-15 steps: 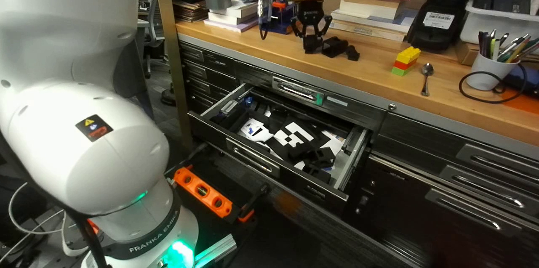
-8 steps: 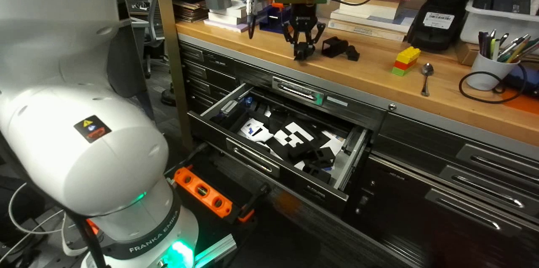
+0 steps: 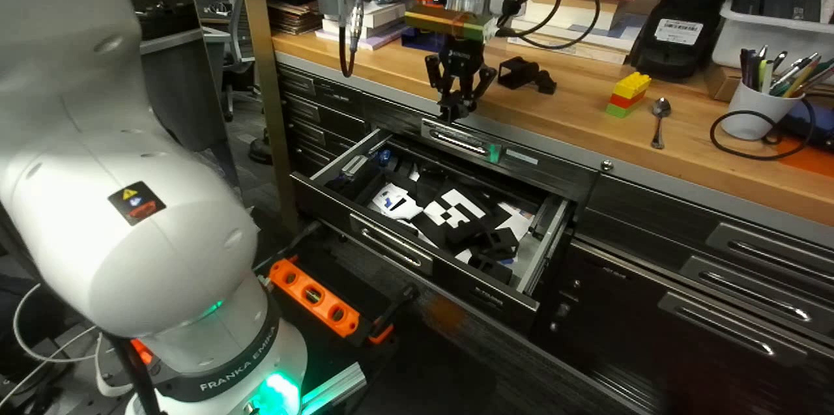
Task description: Put the black objects in the open drawer then close the drawer
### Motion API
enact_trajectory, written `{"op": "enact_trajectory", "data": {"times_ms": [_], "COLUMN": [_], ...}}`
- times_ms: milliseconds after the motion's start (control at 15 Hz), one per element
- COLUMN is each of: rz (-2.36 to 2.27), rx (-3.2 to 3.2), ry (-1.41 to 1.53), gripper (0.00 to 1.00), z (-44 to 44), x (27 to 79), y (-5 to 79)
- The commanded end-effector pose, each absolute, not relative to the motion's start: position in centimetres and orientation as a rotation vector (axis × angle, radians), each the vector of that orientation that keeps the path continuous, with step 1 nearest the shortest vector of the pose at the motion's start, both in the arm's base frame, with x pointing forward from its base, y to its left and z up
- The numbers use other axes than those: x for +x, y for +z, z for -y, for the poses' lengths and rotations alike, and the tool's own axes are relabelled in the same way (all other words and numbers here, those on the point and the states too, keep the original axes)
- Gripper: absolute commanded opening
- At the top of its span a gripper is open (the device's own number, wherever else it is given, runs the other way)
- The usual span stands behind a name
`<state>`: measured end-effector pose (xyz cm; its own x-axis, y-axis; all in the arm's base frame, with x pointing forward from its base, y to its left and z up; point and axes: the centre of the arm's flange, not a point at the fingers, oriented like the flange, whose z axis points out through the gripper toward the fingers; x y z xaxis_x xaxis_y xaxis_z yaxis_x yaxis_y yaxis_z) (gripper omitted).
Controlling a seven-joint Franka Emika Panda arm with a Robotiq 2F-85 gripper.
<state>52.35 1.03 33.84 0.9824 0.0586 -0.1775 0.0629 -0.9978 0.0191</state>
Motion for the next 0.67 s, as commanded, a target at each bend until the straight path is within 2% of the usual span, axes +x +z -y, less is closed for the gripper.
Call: {"op": "enact_trajectory", "data": {"times_ms": [0, 333, 600], "rz": [0.105, 0.318, 0.408], "rx": [3.208, 3.236, 3.17], "ry": [-0.112, -0.037, -0.111], "gripper": [0.26, 0.26, 0.26], "z": [1.4, 4.6, 5.5], "x": [50.3, 50.6, 50.0], "y": [31.9, 28.0, 25.4]}}
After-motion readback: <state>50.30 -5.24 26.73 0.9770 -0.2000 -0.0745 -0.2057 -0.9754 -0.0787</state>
